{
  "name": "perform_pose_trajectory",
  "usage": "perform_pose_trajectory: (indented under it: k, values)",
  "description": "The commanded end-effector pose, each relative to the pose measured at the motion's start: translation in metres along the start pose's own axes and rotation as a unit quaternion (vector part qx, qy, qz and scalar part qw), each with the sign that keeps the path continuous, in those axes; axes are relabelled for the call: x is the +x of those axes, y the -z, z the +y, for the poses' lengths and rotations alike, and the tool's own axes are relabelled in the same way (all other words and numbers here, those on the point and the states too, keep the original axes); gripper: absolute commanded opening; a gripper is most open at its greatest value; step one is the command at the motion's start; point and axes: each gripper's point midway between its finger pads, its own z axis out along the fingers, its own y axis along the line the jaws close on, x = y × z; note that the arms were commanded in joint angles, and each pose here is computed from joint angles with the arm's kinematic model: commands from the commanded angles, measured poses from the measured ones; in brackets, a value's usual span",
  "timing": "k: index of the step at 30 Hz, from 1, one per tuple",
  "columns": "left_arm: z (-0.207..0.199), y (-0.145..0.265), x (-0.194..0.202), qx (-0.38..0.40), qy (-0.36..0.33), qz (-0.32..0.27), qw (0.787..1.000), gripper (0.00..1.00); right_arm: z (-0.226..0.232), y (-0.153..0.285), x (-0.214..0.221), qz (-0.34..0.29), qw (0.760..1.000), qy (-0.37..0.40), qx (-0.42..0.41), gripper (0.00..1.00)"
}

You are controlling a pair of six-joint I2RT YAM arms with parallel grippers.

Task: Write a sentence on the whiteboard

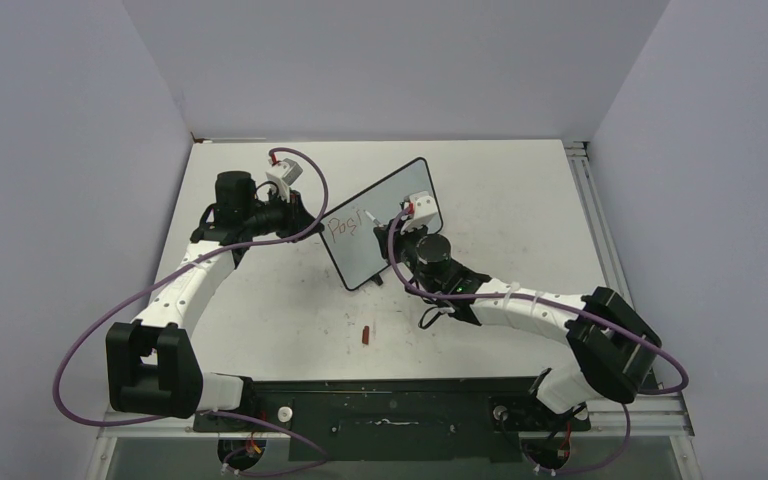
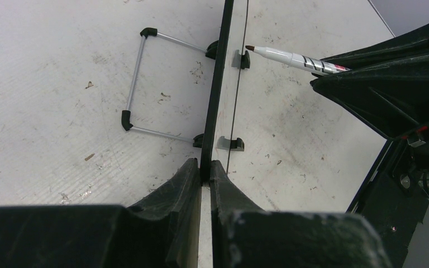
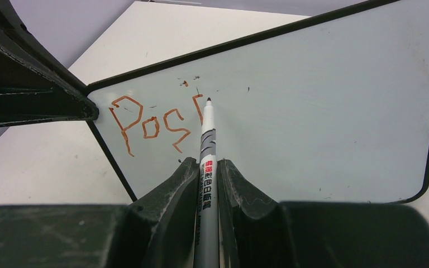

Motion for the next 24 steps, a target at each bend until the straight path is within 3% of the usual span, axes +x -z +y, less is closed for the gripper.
perform_pose_trajectory:
  k: [1,24]
  values:
    - [-0.006,0.008,-0.026,0.002,-0.038,-0.032,0.999,0.00,-0.003,-0.006,-0.011,-0.022,1.000,-0.009,0.005,0.05]
    - [-0.005,0.007,-0.025,0.001,-0.037,-0.030,0.999,0.00,-0.008,-0.017,-0.003,-0.019,1.000,-0.010,0.016,0.05]
